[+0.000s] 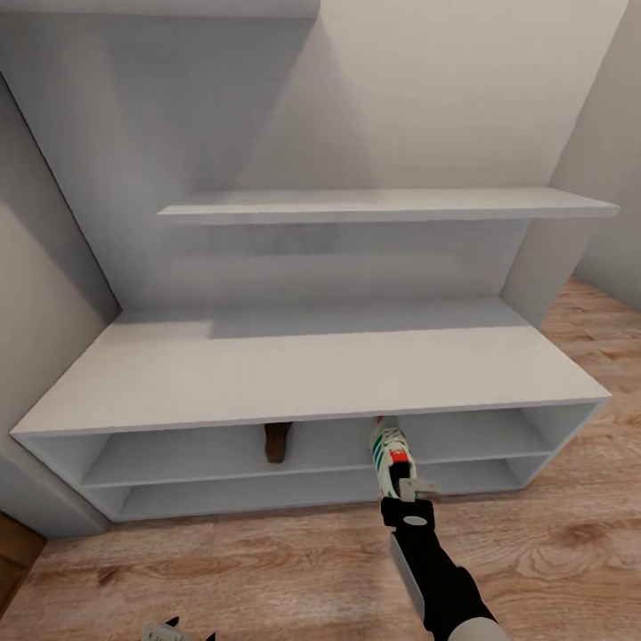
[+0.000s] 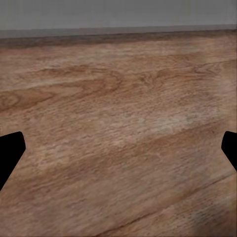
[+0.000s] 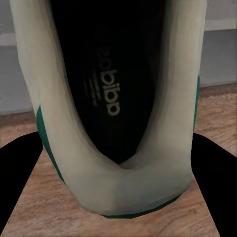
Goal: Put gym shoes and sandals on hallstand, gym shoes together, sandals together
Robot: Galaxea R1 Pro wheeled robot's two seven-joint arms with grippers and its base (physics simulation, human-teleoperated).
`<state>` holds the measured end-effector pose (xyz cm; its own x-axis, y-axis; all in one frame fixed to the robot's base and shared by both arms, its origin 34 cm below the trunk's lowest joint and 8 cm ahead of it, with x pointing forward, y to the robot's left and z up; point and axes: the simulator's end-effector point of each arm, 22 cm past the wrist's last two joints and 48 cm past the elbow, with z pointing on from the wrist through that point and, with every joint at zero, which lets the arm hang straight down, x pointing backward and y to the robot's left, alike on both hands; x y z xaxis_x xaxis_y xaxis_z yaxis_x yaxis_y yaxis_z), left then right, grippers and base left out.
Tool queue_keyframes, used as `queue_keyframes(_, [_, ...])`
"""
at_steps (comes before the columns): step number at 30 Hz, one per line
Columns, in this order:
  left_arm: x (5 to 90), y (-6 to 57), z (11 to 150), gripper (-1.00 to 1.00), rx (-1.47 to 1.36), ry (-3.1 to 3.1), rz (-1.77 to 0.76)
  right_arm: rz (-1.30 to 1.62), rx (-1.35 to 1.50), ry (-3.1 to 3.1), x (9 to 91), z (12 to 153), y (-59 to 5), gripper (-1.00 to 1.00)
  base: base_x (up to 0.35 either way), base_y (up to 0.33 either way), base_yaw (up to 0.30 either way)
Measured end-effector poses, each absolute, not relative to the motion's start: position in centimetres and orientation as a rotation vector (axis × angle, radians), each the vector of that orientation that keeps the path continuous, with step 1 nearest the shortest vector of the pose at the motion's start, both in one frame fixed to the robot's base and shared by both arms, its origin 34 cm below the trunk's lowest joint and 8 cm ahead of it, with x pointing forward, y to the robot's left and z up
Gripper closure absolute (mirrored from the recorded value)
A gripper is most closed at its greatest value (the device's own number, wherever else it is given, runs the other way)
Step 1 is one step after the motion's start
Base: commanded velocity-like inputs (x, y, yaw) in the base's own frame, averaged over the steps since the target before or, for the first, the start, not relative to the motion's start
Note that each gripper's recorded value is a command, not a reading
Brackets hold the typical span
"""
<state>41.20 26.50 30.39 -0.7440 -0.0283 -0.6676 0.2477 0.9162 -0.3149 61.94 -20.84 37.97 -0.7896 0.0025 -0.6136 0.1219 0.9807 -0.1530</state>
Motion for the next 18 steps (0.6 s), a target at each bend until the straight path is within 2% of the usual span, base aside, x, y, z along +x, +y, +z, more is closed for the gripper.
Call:
queue_keyframes(6, [41.18, 26.45, 30.38, -1.00, 0.157, 2.362, -0.508, -0.243, 0.087, 2.471, 61.94, 37.96, -20.84, 1.00, 0.041, 0.021, 0.000])
queue_keyframes(11, [41.15, 26.34, 30.37, -1.00, 0.157, 2.363, -0.510, -0.243, 0.087, 2.470, 61.95, 38.00, -20.85, 1.00, 0.199, 0.001, 0.000])
queue_keyframes(18, [41.15, 26.41, 30.36, -1.00, 0.158, 2.364, -0.509, -0.243, 0.087, 2.470, 61.98, 38.01, -20.85, 1.00, 0.058, 0.000, 0.000])
